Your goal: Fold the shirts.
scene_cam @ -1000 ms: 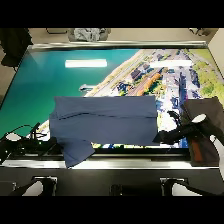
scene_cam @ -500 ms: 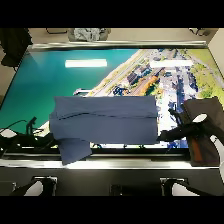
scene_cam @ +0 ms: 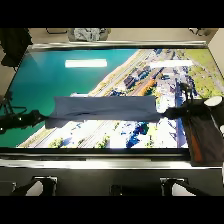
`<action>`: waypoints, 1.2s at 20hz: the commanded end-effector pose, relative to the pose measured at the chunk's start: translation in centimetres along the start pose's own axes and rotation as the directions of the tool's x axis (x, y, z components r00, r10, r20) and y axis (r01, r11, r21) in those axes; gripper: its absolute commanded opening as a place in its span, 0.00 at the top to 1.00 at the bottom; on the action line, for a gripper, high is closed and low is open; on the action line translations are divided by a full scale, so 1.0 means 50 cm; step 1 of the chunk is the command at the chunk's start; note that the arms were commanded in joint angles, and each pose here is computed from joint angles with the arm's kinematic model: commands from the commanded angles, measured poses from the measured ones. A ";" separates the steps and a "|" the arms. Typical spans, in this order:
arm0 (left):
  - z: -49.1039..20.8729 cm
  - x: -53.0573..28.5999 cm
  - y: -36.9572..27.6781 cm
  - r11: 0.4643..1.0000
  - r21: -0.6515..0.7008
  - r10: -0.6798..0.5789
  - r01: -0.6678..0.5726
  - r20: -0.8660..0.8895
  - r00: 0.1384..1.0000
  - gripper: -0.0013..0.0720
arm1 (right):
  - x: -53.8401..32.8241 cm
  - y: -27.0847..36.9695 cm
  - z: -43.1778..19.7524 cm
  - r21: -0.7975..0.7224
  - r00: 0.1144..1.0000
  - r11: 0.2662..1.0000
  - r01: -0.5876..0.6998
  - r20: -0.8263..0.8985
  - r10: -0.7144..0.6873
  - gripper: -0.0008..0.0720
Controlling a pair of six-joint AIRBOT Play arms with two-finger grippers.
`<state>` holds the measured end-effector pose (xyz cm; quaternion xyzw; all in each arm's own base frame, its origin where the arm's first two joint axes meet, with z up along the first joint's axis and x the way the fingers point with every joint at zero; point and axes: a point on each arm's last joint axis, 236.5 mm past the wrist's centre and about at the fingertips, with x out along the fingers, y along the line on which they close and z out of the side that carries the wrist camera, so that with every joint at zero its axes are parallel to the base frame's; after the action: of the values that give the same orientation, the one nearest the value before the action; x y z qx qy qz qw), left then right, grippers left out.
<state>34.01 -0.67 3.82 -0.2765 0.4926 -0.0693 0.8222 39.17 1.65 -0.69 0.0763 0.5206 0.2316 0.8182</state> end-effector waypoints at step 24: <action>0.188 0.038 -0.149 0.979 0.171 -0.095 0.110 -0.096 0.991 0.37 | 0.166 -0.103 0.076 0.291 0.967 0.928 -0.231 -0.037 0.252 0.06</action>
<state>44.56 -2.32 6.14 -0.2481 0.5337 -0.1489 0.7946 47.35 -0.86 -7.10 0.1735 0.5624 0.2256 0.7763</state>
